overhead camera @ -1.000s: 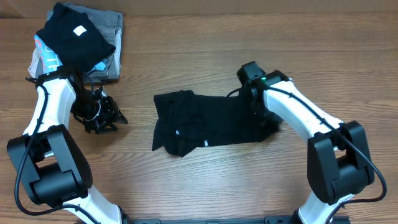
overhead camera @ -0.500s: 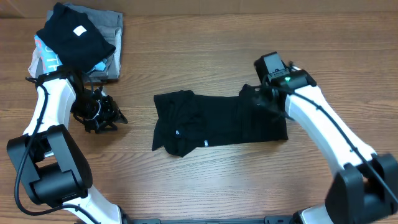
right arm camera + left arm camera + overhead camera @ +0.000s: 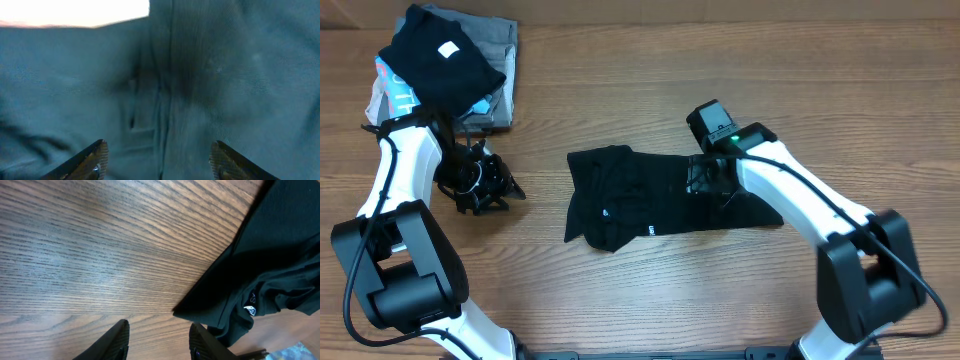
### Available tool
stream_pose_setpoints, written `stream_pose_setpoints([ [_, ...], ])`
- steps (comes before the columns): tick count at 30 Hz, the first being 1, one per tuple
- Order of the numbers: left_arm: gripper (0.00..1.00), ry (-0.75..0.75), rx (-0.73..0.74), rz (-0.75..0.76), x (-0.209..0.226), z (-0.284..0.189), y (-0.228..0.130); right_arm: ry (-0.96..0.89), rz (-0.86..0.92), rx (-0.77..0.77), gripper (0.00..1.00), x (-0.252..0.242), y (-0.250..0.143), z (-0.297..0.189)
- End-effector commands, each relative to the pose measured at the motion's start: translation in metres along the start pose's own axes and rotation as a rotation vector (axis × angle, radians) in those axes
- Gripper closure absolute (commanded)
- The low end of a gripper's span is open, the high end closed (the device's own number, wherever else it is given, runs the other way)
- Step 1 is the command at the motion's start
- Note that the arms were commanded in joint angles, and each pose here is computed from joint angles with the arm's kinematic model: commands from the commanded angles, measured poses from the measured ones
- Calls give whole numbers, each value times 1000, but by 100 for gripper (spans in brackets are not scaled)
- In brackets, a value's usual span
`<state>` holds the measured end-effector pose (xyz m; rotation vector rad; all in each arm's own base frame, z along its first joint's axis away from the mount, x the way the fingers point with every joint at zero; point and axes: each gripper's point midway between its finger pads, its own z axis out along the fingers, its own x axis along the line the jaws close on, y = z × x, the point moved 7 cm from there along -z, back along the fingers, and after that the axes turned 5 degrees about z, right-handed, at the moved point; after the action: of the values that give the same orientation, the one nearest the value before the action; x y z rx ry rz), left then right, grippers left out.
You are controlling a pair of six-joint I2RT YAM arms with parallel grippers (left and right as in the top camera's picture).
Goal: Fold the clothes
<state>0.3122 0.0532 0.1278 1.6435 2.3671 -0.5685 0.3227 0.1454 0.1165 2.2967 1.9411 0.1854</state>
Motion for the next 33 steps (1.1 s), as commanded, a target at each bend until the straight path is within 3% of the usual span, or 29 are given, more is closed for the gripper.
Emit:
stream_pose_setpoints([
  [1,58,-7,-13,24,-5,-4,1,-37,-17,7,31,-3,0,12],
  [16,57,-7,-13,25,-5,-4,1,-90,-20,52,43,-3,-2,45],
  [21,58,-7,-14,25,-5,-4,1,-104,-4,34,66,-4,1,46],
  [27,57,-7,-15,25,-5,-4,1,-113,6,21,83,-2,7,35],
  [33,57,-7,-15,25,-5,-4,1,-167,12,-18,84,-5,22,7],
])
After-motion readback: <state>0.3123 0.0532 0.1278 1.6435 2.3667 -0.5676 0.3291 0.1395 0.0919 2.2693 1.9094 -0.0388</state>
